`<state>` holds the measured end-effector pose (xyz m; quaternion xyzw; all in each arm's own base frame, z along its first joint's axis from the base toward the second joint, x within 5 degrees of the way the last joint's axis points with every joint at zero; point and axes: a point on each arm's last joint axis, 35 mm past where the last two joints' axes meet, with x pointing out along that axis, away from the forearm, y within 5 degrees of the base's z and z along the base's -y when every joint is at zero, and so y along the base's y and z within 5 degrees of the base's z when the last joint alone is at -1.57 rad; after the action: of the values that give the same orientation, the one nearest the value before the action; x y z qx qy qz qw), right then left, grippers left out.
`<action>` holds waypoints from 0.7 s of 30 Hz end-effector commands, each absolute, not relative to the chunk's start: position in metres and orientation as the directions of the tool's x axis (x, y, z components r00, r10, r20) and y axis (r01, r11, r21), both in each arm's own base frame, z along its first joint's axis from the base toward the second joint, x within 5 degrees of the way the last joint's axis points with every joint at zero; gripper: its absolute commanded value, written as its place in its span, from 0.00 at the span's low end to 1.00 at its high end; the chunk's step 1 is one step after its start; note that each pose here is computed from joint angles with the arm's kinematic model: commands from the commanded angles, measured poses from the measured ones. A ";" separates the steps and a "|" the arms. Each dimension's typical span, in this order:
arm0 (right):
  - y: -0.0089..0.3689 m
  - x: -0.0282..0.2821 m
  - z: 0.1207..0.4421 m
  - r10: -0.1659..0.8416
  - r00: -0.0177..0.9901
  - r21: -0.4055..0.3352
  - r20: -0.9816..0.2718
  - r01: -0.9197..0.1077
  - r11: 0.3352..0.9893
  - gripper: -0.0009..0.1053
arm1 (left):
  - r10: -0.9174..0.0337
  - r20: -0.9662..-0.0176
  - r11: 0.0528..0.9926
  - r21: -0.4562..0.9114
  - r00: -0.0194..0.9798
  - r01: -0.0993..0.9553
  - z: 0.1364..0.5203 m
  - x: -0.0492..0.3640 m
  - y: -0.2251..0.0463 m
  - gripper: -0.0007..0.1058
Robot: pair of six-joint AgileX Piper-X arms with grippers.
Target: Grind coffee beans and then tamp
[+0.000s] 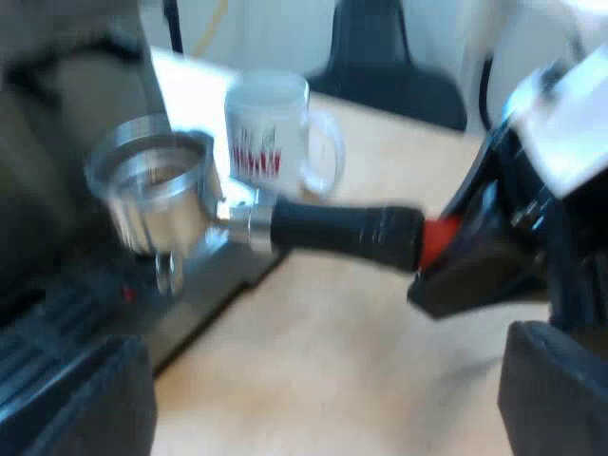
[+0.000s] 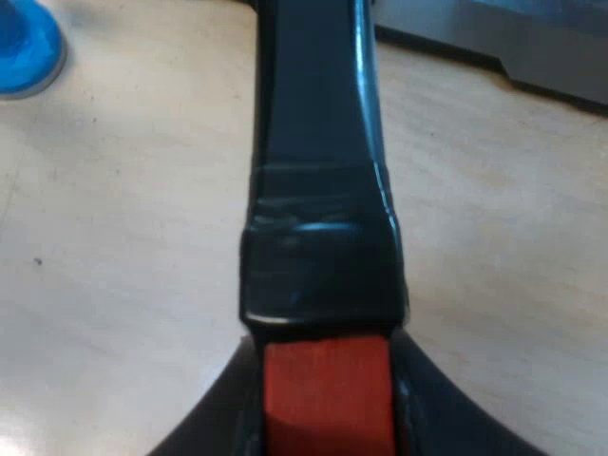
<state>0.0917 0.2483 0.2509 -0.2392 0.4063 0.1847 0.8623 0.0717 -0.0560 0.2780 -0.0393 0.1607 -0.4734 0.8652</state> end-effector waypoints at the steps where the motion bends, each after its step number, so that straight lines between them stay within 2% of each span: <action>1: 0.250 0.090 0.260 0.146 0.643 -0.290 -0.752 -0.520 0.803 0.01 | -0.833 -0.252 0.547 -0.236 0.493 0.803 0.276 0.064 -0.053 0.83; 6: 0.253 0.086 0.260 0.169 0.641 -0.280 -0.749 -0.537 0.796 0.01 | -0.818 -0.250 0.570 -0.225 0.519 0.790 0.276 0.057 -0.048 0.83; 10: 0.253 0.084 0.248 0.234 0.608 -0.209 -0.759 -0.567 0.797 0.01 | -0.807 -0.252 0.586 -0.220 0.535 0.780 0.275 0.056 -0.047 0.83; 14: 0.244 0.081 0.234 0.271 0.601 -0.171 -0.752 -0.575 0.800 0.01 | -0.803 -0.270 0.589 -0.221 0.531 0.778 0.273 0.055 -0.046 0.83; 21: 0.224 0.076 0.218 0.283 0.602 -0.163 -0.747 -0.578 0.800 0.01 | -0.795 -0.271 0.599 -0.217 0.542 0.770 0.273 0.056 -0.046 0.83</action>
<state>0.0743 0.2209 0.2096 -0.2106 0.3982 0.2470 0.8579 0.0560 -0.0466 0.2721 -0.0365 0.1774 -0.4495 0.8747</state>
